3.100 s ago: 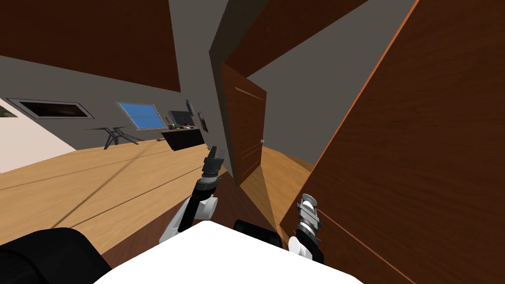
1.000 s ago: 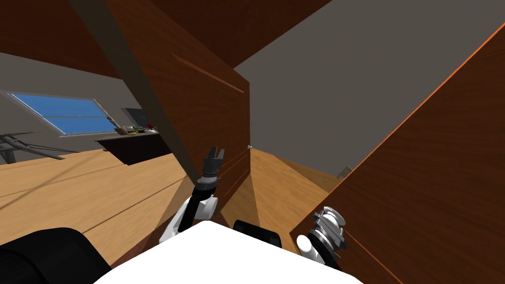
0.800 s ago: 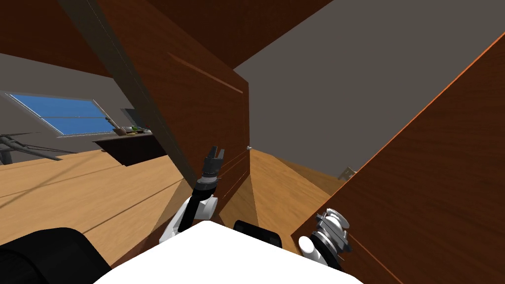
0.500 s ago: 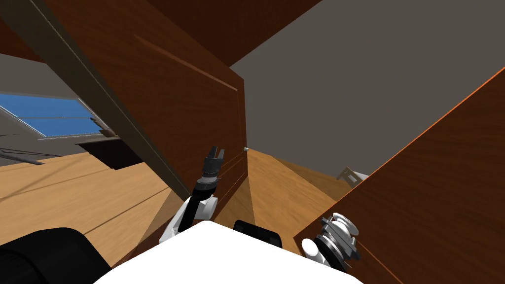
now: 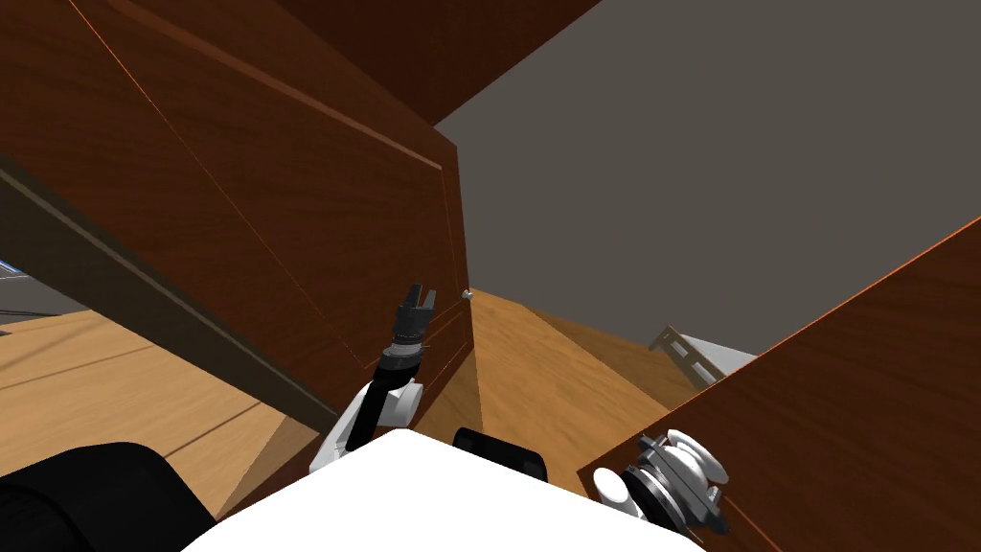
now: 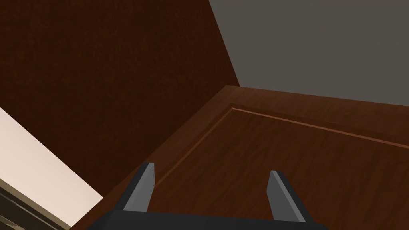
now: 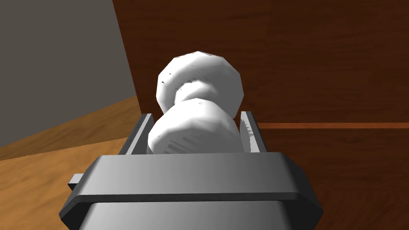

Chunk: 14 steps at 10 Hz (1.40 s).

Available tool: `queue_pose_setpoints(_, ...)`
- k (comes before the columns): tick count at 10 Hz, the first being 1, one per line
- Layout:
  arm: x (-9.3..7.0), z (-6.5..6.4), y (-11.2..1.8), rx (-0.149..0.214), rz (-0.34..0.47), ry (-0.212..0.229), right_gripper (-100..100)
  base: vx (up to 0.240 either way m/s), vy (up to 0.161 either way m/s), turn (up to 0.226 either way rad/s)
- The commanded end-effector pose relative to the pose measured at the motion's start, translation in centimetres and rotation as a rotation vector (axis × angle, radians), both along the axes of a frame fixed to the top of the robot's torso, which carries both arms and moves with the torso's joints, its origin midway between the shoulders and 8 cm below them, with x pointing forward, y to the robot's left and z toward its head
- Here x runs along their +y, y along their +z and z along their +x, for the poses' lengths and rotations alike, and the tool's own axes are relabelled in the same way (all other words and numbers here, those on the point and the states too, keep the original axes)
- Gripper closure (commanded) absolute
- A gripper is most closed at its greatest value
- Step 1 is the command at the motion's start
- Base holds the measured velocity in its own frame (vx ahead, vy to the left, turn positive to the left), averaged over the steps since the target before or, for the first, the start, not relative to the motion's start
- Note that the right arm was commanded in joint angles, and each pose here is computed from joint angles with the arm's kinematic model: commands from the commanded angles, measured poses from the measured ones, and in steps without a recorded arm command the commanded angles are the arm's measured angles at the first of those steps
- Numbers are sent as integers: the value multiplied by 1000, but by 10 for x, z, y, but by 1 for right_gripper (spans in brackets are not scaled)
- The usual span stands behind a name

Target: Push the door open

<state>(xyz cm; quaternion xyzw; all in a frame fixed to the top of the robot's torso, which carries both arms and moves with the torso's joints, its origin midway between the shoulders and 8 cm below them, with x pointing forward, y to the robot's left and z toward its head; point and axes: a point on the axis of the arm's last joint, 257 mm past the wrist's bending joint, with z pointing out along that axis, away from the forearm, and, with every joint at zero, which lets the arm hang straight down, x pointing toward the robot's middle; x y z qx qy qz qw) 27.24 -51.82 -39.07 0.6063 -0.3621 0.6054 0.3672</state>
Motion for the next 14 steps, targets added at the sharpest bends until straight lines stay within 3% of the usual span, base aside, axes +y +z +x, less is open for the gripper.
queue_pose_setpoints(1,0,0,0,0,0,0,100,75,-38,-21)
queue_pose_setpoints(2,-14,-11,3,-1,-11,-34,100,108,-58,-26)
queue_pose_setpoints(5,-29,-27,5,-2,-17,-82,100,155,-117,-41)
queue_pose_setpoints(11,-47,-63,0,-5,1,-192,100,178,-113,-50)
queue_pose_setpoints(12,-45,-59,-1,-1,3,-178,100,61,-54,-18)
queue_pose_setpoints(13,-57,-72,2,-3,-7,-214,100,80,-105,-25)
queue_pose_setpoints(14,-59,-75,3,-3,-8,-224,100,129,-133,-34)
